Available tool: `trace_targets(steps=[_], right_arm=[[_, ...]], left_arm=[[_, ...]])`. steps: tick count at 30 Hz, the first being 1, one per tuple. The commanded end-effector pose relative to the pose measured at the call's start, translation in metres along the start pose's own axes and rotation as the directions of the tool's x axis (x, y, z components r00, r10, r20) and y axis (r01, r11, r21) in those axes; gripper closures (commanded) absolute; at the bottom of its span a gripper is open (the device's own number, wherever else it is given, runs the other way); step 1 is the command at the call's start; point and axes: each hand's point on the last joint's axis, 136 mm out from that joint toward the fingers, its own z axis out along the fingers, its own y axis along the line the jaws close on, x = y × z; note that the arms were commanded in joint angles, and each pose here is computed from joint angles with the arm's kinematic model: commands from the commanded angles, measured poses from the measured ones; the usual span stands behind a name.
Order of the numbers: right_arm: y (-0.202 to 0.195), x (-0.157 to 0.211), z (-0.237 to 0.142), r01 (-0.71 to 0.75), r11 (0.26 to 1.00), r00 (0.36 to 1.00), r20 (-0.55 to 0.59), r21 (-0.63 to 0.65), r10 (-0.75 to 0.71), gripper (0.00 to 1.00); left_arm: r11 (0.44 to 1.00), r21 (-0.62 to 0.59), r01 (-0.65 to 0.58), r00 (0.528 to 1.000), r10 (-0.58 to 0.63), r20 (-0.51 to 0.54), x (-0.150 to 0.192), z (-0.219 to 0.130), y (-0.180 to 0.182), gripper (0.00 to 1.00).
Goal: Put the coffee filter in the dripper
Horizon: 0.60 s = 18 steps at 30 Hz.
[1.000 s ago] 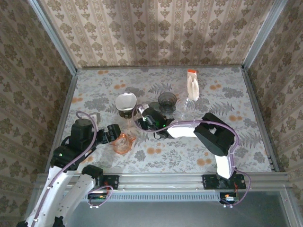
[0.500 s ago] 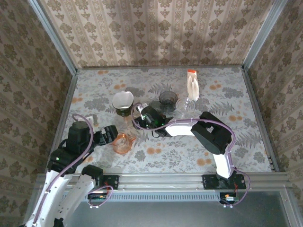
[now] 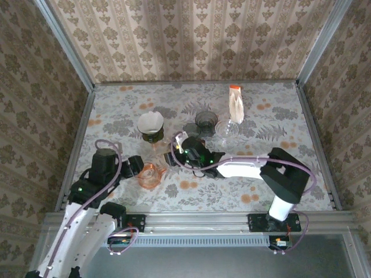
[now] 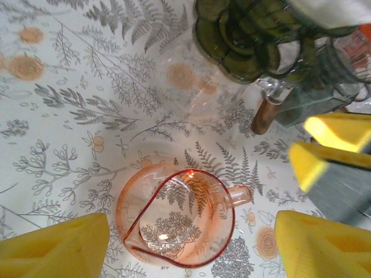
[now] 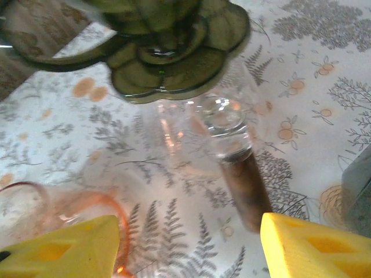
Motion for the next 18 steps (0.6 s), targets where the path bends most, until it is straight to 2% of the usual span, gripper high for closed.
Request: trace_targets(steps=[1,6,11,18], right_arm=[[0.009,-0.009,-0.028,-0.012,1.0,0.999,0.046,-0.013,0.012,0.33],[0.008,-0.014,-0.066,-0.017,1.0,0.997,0.073,-0.012,0.018,0.32],[-0.007,-0.021,-0.107,-0.018,0.999,0.993,0.119,0.039,0.013,0.31],[-0.042,-0.032,-0.146,-0.045,0.989,0.988,0.155,0.14,0.023,0.31]], left_arm=[[0.999,0.036,0.028,0.999,-0.027,-0.029,0.003,0.021,-0.003,0.21],[0.996,0.063,0.056,0.998,-0.053,-0.043,0.002,0.048,-0.003,0.07],[0.995,0.07,0.065,0.991,-0.056,-0.124,0.016,0.074,-0.001,0.08],[0.991,0.118,0.064,0.98,-0.041,-0.193,0.035,0.091,-0.011,0.12]])
